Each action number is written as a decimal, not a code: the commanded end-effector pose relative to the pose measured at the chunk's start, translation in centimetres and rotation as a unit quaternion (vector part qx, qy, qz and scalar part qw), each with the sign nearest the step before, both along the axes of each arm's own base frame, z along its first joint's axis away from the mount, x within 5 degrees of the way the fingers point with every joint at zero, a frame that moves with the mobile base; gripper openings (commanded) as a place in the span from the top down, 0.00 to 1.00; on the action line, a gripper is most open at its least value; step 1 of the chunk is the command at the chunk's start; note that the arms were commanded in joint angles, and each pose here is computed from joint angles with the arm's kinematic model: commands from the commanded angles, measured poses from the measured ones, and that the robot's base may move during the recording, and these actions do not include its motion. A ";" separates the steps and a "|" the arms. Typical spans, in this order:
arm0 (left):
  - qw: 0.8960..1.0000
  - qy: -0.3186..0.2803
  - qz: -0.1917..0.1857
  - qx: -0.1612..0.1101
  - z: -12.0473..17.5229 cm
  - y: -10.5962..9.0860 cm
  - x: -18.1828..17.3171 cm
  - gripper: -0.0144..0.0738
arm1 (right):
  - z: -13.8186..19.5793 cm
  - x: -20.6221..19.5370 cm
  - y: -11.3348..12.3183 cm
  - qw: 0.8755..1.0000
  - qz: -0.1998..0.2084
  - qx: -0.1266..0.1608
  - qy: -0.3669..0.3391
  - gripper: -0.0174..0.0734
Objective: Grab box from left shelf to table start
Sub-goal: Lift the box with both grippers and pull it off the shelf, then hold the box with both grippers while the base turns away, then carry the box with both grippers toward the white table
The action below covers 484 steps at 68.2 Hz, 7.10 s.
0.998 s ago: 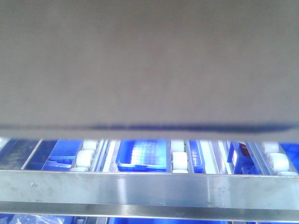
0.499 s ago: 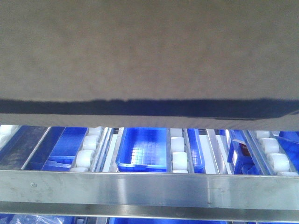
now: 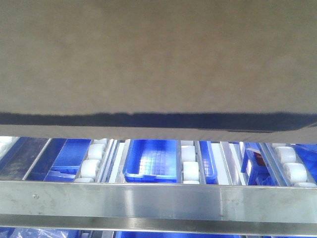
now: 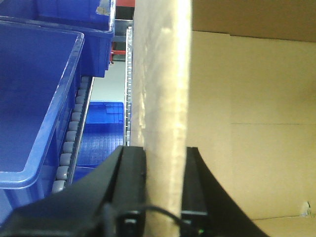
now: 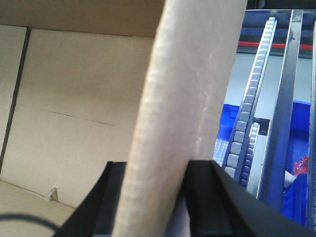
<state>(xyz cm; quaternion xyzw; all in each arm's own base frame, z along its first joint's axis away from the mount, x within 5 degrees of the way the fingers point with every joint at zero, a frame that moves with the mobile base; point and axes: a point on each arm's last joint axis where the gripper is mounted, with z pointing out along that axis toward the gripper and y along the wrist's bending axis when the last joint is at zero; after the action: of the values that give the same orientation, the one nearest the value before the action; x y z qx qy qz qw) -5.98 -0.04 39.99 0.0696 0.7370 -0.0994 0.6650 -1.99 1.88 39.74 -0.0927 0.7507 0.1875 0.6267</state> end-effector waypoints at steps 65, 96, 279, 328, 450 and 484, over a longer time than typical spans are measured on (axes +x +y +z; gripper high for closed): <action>0.997 -0.044 -0.027 -0.054 0.2 -0.7 1.8 0.94 | 2.0 0.0 -0.1 0.997 -0.005 0.029 -0.067 0.74; 0.996 0.076 -0.022 -0.038 -6.1 -1.3 6.1 0.94 | 2.0 0.0 -0.1 0.997 -0.005 0.029 -0.067 0.74; 0.989 0.144 -0.016 -0.031 -10.7 -1.6 8.2 0.94 | 2.0 0.0 -0.1 0.997 -0.005 0.029 -0.067 0.74; 0.989 0.144 -0.016 -0.031 -10.7 -1.6 8.2 0.94 | 1.9 0.0 -0.1 0.997 -0.005 0.029 -0.066 0.74; 0.989 0.144 -0.016 -0.031 -10.7 -1.6 8.2 0.94 | 1.9 0.0 -0.1 0.997 -0.005 0.029 -0.066 0.74; 0.989 0.144 -0.016 -0.031 -10.7 -1.6 8.2 0.94 | 1.9 0.0 -0.1 0.997 -0.005 0.029 -0.066 0.74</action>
<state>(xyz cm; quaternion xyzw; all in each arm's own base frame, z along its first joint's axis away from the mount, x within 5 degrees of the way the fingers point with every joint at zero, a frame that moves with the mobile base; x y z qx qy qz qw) 1.93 -1.96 29.18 0.0371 0.8183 -0.1678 0.5486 -1.68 1.71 40.35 -0.0900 0.7305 0.1766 0.6536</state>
